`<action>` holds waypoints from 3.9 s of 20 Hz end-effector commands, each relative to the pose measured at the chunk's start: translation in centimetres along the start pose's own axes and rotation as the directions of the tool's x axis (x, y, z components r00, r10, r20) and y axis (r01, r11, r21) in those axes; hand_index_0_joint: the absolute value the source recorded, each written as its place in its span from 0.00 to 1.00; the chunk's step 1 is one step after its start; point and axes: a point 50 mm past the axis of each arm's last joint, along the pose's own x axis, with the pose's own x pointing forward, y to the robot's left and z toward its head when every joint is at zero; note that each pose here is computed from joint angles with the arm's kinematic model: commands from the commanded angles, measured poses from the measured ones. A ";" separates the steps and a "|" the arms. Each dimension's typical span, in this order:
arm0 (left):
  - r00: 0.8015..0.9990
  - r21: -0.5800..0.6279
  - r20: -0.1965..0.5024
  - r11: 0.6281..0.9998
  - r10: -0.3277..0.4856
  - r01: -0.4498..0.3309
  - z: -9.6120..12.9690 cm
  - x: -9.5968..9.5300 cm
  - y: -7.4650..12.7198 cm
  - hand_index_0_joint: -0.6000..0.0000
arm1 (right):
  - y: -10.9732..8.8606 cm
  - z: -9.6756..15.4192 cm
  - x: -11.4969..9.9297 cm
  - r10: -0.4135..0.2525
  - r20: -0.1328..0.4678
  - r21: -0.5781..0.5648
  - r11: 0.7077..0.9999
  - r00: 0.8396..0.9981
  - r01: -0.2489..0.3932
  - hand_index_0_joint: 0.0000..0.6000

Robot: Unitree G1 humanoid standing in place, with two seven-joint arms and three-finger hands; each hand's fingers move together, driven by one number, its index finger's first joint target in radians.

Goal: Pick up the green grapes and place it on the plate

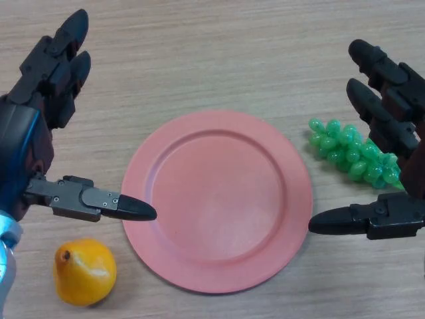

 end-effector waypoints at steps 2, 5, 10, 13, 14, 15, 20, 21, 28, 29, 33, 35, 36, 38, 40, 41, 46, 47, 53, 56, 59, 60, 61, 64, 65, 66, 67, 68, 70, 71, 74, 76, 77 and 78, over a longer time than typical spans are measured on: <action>0.977 0.076 0.208 0.995 0.040 -0.057 2.6 0.1 0.8 1.00 | -0.9 3.4 -0.7 -0.013 0.230 -0.103 0.994 0.973 0.037 0.00; 0.974 0.079 0.221 0.995 0.047 -0.066 2.5 0.4 0.5 1.00 | -1.4 3.4 -0.8 -0.027 0.231 -0.115 0.992 0.972 0.055 0.00; 0.978 0.068 0.207 0.996 0.036 -0.052 2.2 0.4 -0.2 1.00 | -2.5 2.6 0.4 -0.028 0.249 -0.172 0.982 0.968 0.072 0.00; 0.981 0.070 0.192 0.997 0.019 -0.034 2.5 0.2 -0.1 1.00 | -3.7 1.0 1.8 -0.003 0.281 -0.245 0.967 0.960 0.075 0.00; 0.982 0.070 0.191 0.997 0.016 -0.030 2.5 0.1 -0.1 1.00 | -4.3 0.2 2.5 -0.006 0.288 -0.259 0.962 0.958 0.084 0.00; 0.982 0.066 0.188 0.997 0.017 -0.030 2.5 0.0 0.0 1.00 | -5.0 -1.1 3.2 -0.006 0.272 -0.291 0.953 0.962 0.088 0.00; 0.983 0.054 0.181 0.997 0.039 -0.050 2.5 -0.7 0.6 1.00 | -7.7 -4.6 5.0 -0.040 0.230 -0.395 0.909 0.972 0.130 0.00; 0.985 0.061 0.167 0.997 0.032 -0.043 2.6 -0.8 0.7 1.00 | -8.2 -5.7 5.5 -0.050 0.191 -0.412 0.902 0.980 0.126 0.00; 0.988 0.058 0.150 0.998 0.029 -0.038 2.6 -1.0 0.9 1.00 | -9.8 -9.3 6.8 -0.075 0.088 -0.558 0.822 0.993 0.111 0.50; 0.988 0.059 0.152 0.997 0.033 -0.043 2.6 -1.1 1.0 1.00 | -10.3 -9.7 6.8 -0.083 0.081 -0.631 0.767 0.993 0.115 0.75; 0.986 0.061 0.157 0.996 0.052 -0.062 2.6 -1.2 1.2 1.00 | -11.3 -10.1 6.7 -0.147 0.098 -0.715 0.678 0.984 0.172 1.00; 0.986 0.062 0.158 0.996 0.051 -0.061 2.6 -1.2 1.2 1.00 | -11.3 -9.8 6.7 -0.152 0.107 -0.730 0.658 0.983 0.181 1.00; 0.986 0.062 0.156 0.996 0.049 -0.060 2.6 -1.2 1.1 1.00 | -11.1 -9.5 6.7 -0.152 0.102 -0.684 0.706 0.983 0.180 1.00; 0.987 0.063 0.153 0.996 0.048 -0.058 2.5 -1.2 1.1 1.00 | -10.5 -7.9 6.9 -0.166 0.115 -0.536 0.820 0.979 0.202 1.00; 0.988 0.059 0.144 0.997 0.047 -0.056 2.5 -1.2 1.1 1.00 | -9.2 -6.0 6.9 -0.171 0.091 -0.285 0.940 0.981 0.190 1.00; 0.989 0.057 0.137 0.997 0.046 -0.055 2.4 -1.2 1.1 1.00 | -7.9 -4.1 6.8 -0.166 0.076 -0.087 0.981 0.983 0.173 1.00; 0.987 0.059 0.158 0.997 0.040 -0.049 3.1 -1.0 1.2 1.00 | -2.2 -0.7 7.1 -0.022 0.134 -0.079 0.996 0.991 0.032 1.00; 0.985 0.057 0.170 0.997 0.041 -0.051 3.3 -1.0 1.2 1.00 | -0.4 -0.1 7.4 0.019 0.162 -0.117 0.993 0.987 0.000 1.00; 0.972 0.032 0.219 0.995 0.088 -0.097 3.7 -1.3 1.7 1.00 | 6.4 -0.4 6.9 0.207 0.039 -0.004 0.978 0.978 -0.207 1.00; 0.966 0.032 0.237 0.993 0.102 -0.112 3.9 -1.4 2.1 1.00 | 7.0 -0.8 6.6 0.259 -0.027 -0.046 0.964 0.965 -0.260 0.67; 0.963 0.041 0.245 0.991 0.116 -0.130 3.8 -1.5 2.3 1.00 | 7.1 -0.2 7.2 0.262 0.037 -0.131 0.958 0.964 -0.255 0.01; 0.963 0.040 0.244 0.991 0.115 -0.129 3.8 -1.5 2.3 1.00 | 6.9 0.0 7.3 0.247 0.054 -0.131 0.962 0.967 -0.239 0.00; 0.963 0.040 0.242 0.991 0.114 -0.127 3.8 -1.5 2.2 1.00 | 6.6 0.4 7.6 0.225 0.079 -0.131 0.968 0.971 -0.214 0.00; 0.966 0.041 0.239 0.993 0.100 -0.113 3.8 -1.4 1.7 1.00 | 5.6 1.3 7.5 0.181 0.135 -0.133 0.977 0.974 -0.163 0.00; 0.967 0.038 0.236 0.994 0.095 -0.107 3.7 -1.4 1.5 1.00 | 4.9 1.8 7.2 0.157 0.160 -0.131 0.982 0.975 -0.136 0.00; 0.967 0.038 0.237 0.994 0.094 -0.106 3.7 -1.4 1.5 1.00 | 4.5 2.0 6.9 0.150 0.168 -0.127 0.983 0.974 -0.129 0.00; 0.967 0.034 0.235 0.994 0.094 -0.105 3.7 -1.3 1.4 1.00 | 3.7 2.4 6.4 0.133 0.182 -0.129 0.986 0.974 -0.110 0.00; 0.968 0.033 0.233 0.994 0.094 -0.104 3.6 -1.3 1.4 1.00 | 3.3 2.5 6.1 0.122 0.188 -0.126 0.987 0.975 -0.099 0.00; 0.969 0.030 0.229 0.995 0.089 -0.098 3.5 -1.1 1.4 1.00 | 1.7 2.9 4.9 0.075 0.207 -0.099 0.993 0.975 -0.056 0.00; 0.971 0.025 0.224 0.996 0.079 -0.087 3.4 -1.2 1.4 1.00 | 0.5 3.0 4.0 0.033 0.220 -0.091 0.996 0.975 -0.013 0.00; 0.973 0.011 0.218 0.997 0.078 -0.083 3.1 -1.4 1.5 1.00 | -1.3 3.2 2.5 -0.057 0.241 -0.044 0.997 0.969 0.069 0.00; 0.974 0.002 0.214 0.997 0.080 -0.082 2.8 -1.5 1.5 1.00 | -1.7 3.2 1.2 -0.078 0.247 -0.040 0.995 0.966 0.091 0.00; 0.975 -0.003 0.209 0.997 0.071 -0.072 2.7 -1.6 1.5 1.00 | -1.7 3.3 0.5 -0.099 0.240 -0.021 0.994 0.966 0.107 0.00; 0.976 -0.003 0.209 0.998 0.068 -0.069 2.7 -1.6 1.6 1.00 | -1.6 3.4 0.3 -0.103 0.239 -0.017 0.994 0.966 0.110 0.00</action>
